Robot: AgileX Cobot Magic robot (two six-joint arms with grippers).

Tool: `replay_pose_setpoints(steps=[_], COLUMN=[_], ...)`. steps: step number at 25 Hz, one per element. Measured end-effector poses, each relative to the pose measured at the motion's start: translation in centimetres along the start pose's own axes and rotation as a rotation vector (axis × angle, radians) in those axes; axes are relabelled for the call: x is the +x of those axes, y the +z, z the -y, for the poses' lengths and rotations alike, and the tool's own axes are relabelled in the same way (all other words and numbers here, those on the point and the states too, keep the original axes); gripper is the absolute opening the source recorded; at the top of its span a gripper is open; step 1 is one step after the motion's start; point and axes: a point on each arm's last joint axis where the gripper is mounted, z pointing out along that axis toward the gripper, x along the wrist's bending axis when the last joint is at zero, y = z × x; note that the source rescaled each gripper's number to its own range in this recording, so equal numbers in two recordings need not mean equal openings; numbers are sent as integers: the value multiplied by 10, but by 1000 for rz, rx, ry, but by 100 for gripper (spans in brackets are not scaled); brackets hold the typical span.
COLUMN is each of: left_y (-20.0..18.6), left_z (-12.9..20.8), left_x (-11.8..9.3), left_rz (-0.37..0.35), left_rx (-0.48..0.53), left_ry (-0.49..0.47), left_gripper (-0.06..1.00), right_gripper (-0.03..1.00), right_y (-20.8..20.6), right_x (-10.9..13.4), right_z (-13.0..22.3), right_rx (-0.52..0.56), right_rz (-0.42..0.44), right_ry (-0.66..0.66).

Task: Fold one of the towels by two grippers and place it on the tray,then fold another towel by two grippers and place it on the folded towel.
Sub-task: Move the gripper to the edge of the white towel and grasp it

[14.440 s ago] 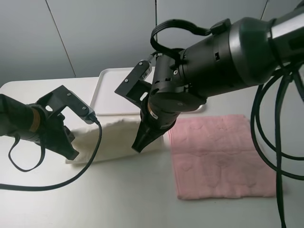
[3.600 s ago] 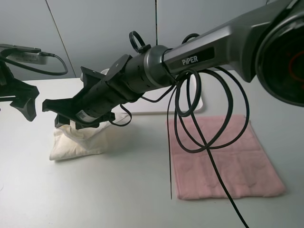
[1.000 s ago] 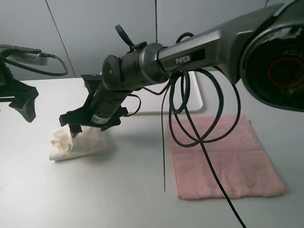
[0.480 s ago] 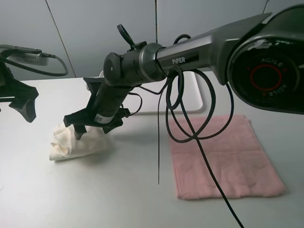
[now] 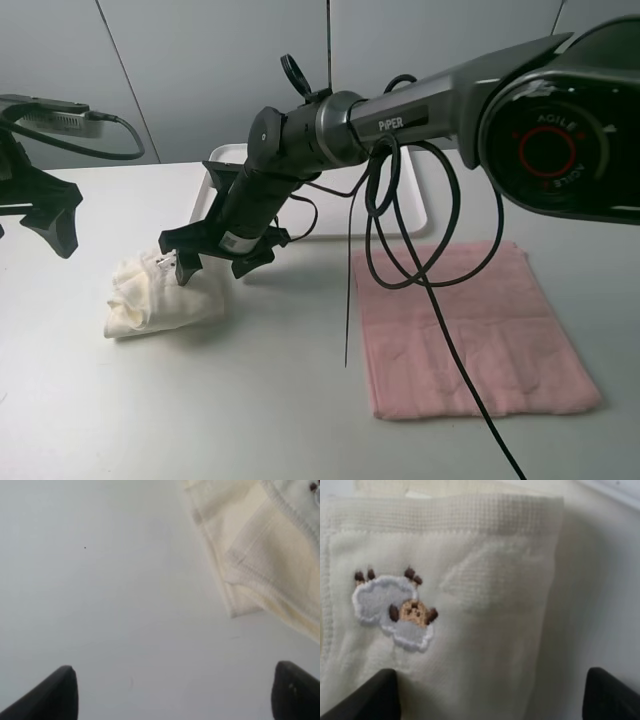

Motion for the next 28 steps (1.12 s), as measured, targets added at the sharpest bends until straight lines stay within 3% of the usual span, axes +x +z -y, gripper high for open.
replay_pose_setpoints(steps=[15,18,22,28], left_y=[0,0,0,0], left_z=[0,0,0,0], left_x=[0,0,0,0], left_rz=[0,0,0,0], left_rx=[0,0,0,0], left_ry=[1,3,3,9], left_gripper=[99,99,99,99], right_gripper=[65,50,9,10], right_y=[17,21,22,23], right_x=[7,12,10,13], right_z=[4,7,5,5], right_rx=[-9,-12,-24,-35], right_rz=[-30,-26,-11,-7], right_ry=[-4,-28,-47,-74])
